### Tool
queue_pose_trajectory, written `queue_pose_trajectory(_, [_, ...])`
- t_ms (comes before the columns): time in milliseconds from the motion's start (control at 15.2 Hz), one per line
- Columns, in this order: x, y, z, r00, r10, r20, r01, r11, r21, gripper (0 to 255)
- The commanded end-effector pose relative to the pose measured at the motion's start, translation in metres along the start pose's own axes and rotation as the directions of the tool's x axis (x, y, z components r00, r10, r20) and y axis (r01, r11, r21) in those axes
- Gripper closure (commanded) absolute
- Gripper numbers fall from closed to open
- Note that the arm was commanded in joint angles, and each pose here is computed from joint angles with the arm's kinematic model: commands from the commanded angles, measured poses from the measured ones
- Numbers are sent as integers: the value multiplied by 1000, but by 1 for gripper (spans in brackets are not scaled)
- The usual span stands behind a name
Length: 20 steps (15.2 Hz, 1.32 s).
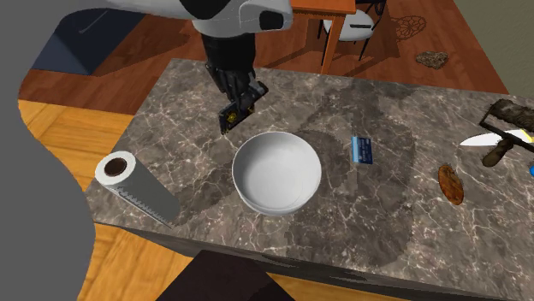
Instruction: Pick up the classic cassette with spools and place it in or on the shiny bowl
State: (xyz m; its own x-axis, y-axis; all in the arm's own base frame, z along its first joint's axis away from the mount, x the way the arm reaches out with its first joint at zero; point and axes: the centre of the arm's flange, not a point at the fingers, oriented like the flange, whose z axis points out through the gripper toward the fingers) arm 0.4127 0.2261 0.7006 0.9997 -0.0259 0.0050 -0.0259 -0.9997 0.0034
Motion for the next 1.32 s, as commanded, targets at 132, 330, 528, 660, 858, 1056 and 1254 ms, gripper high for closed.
queue_pose_trajectory(132, [-7,53,-2,1000,-2,0,2,1000,1,255])
queue_pose_trajectory(330, [-13,92,-3,1000,-2,0,2,1000,1,255])
queue_pose_trajectory(528, [-15,106,7,1000,-2,0,2,1000,1,255])
queue_pose_trajectory(660, [-15,106,18,1000,-2,0,2,1000,1,255])
queue_pose_trajectory(858, [-15,106,34,1000,-2,0,2,1000,1,255])
queue_pose_trajectory(1056, [-15,106,50,1000,-2,0,2,1000,1,255])
queue_pose_trajectory(1254, [-15,106,65,1000,-2,0,2,1000,1,255])
